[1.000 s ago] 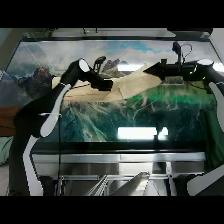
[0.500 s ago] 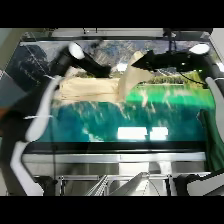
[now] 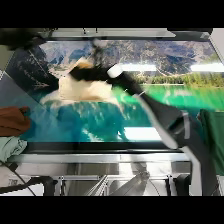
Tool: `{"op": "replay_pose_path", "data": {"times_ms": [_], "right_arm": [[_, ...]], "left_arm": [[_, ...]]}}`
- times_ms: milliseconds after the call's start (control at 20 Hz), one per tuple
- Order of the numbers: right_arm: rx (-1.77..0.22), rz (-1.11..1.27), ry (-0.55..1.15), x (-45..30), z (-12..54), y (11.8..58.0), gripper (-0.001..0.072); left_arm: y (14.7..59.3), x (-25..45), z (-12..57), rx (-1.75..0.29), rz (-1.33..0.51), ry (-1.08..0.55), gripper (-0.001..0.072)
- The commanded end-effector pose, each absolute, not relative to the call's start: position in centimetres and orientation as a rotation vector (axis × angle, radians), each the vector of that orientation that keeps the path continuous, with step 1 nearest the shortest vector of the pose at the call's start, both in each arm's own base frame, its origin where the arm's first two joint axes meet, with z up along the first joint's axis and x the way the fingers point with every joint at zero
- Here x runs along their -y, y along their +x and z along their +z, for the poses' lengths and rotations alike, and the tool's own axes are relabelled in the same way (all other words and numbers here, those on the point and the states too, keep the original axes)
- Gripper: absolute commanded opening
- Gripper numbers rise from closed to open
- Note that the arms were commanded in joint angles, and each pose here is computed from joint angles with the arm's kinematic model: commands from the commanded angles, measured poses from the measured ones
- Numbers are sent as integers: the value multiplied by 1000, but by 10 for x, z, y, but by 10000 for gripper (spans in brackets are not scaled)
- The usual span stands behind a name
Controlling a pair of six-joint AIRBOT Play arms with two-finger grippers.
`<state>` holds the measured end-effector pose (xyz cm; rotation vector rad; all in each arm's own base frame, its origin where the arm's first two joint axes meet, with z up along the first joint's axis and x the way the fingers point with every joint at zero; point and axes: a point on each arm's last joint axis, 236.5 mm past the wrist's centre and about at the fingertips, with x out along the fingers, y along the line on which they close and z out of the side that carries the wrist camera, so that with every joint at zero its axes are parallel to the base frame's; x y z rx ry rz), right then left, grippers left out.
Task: Fold the shirts.
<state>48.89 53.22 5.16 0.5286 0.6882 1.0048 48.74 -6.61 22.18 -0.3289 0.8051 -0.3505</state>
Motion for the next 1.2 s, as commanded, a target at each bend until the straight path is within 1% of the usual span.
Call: {"op": "replay_pose_path", "data": {"times_ms": [0, 50, 100, 150, 200, 300, 400, 500, 650, 700, 750, 800, 850, 1000, 1150], "right_arm": [[-712, 943, 582, -573, 1, 470, 633], [-743, 979, 576, -572, 3, 463, 633], [-764, 1016, 572, -567, 11, 460, 605], [-771, 1042, 572, -558, 24, 462, 322], [-762, 1073, 555, -545, 41, 467, 16], [-739, 1090, 499, -503, 70, 486, 20], [-853, 1005, 507, -441, 74, 507, 18], [-993, 897, 515, -375, 56, 519, 17], [-1155, 773, 557, -317, 4, 520, 20], [-1191, 743, 574, -309, -15, 519, 59], [-1209, 722, 584, -307, -32, 521, 370], [-1228, 704, 597, -306, -50, 523, 720], [-1246, 699, 633, -310, -63, 523, 701], [-1240, 720, 806, -337, -80, 529, 702], [-1201, 785, 956, -377, -79, 527, 702]], "left_arm": [[474, 42, 198, -860, -329, -331, 18], [473, 42, 187, -879, -331, -328, 18], [474, 43, 178, -886, -329, -332, 18], [476, 46, 173, -885, -333, -325, 18], [475, 46, 169, -890, -335, -319, 18], [476, 46, 169, -888, -337, -316, 18], [476, 44, 178, -876, -339, -307, 18], [472, 45, 187, -875, -351, -294, 18], [464, 49, 191, -896, -375, -275, 18], [463, 52, 190, -903, -382, -272, 18], [463, 52, 189, -905, -382, -273, 18], [464, 55, 188, -909, -388, -272, 18], [463, 58, 186, -915, -394, -269, 18], [463, 58, 185, -916, -402, -256, 18], [463, 57, 184, -915, -408, -240, 18]]}}
